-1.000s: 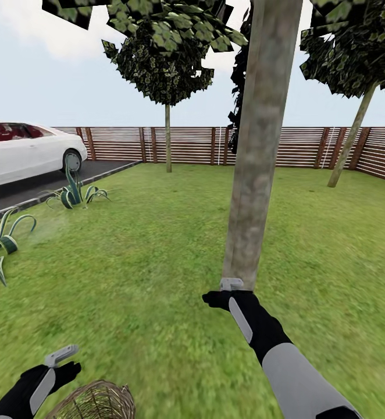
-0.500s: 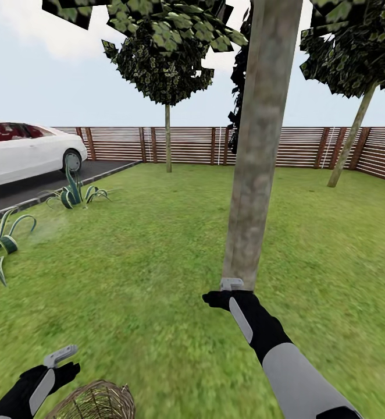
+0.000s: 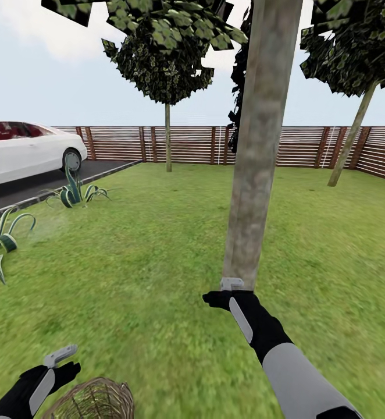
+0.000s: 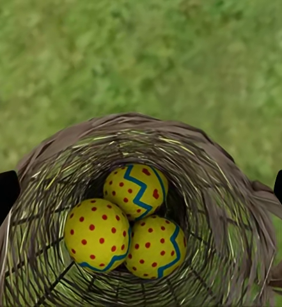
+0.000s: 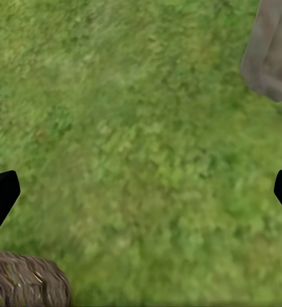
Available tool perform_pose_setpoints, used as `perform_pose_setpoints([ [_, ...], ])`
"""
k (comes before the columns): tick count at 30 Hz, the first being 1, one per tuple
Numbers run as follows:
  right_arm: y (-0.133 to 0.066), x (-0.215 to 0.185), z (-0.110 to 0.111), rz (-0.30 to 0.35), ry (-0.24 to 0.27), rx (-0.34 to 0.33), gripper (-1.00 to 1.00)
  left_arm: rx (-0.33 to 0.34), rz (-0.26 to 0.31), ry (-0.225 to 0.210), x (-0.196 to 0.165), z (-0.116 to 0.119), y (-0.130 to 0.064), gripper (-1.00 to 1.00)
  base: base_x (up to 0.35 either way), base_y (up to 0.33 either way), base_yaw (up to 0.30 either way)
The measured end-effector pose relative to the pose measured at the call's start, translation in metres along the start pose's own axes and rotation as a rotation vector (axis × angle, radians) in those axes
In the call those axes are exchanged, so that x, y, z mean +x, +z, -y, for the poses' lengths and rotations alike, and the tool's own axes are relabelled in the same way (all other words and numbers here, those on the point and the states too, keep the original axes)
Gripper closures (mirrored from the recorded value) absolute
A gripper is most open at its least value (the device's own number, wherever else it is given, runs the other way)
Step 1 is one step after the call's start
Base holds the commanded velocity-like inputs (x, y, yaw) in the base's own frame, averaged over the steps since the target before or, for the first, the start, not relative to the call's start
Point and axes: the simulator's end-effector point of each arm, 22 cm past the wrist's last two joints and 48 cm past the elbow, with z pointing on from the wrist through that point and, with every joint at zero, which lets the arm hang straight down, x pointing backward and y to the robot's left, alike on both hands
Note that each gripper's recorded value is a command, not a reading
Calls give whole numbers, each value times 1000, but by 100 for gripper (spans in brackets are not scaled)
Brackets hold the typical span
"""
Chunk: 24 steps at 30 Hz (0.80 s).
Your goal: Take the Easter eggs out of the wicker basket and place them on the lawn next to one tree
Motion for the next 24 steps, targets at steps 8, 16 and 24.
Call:
perform_pose_setpoints([
  [8,9,10,2,1,0,-1,-100,-2,-8,-2,13,-2,13,-100,0,0,0],
  [16,18,19,5,3,0,-1,-100,-10,-38,-8,34,-7,28,-100,0,0,0],
  [24,20,22,6,3,0,-1,-100,-12,-46,-9,39,-8,31,-100,0,0,0],
])
